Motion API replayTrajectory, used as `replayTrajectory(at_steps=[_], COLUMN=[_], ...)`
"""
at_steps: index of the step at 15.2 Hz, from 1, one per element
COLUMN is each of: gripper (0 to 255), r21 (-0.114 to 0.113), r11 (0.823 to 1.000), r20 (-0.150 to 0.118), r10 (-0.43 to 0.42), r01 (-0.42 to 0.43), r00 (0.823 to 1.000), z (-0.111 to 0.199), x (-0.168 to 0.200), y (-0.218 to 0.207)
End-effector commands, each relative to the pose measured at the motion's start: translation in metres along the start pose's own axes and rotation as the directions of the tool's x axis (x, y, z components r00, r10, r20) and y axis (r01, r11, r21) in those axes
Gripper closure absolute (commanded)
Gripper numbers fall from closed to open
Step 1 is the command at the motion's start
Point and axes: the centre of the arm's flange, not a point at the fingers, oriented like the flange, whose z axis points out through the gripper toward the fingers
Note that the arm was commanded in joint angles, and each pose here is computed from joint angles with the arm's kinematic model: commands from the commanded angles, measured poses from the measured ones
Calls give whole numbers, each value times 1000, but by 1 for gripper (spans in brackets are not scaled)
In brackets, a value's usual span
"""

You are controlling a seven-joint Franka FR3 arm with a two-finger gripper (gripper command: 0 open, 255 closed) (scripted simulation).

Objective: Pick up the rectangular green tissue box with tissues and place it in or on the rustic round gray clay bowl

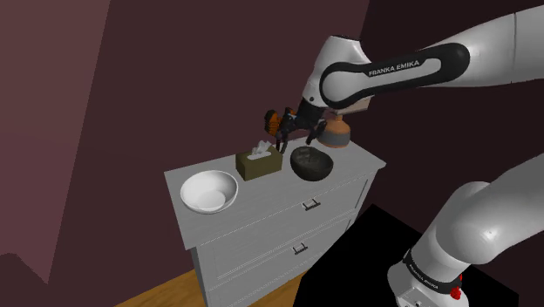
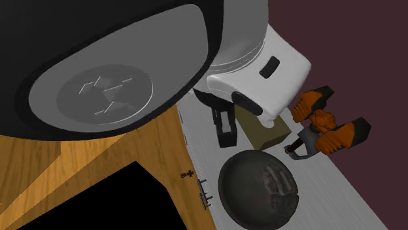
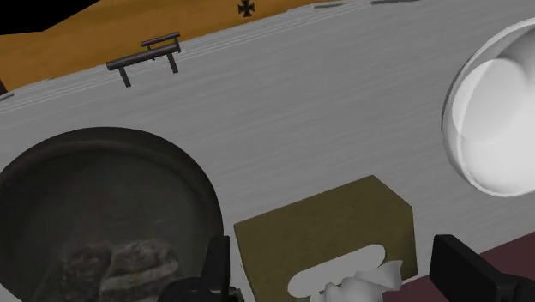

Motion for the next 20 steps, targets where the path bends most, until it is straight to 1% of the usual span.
replayTrajectory(at_steps=[1,6,9,12,13,20], gripper=[0,0,0,0,0,0], r21=[23,79,113,148,148,148], r11=[999,988,975,959,958,958], r20=[-14,-40,-53,-63,-64,-64], r10=[41,138,197,255,256,256], r01=[-41,-135,-190,-244,-245,-245], r00=[999,990,979,965,964,964], z=[19,63,88,113,113,153], x=[11,42,63,84,85,89], y=[-12,-38,-54,-69,-69,-74])
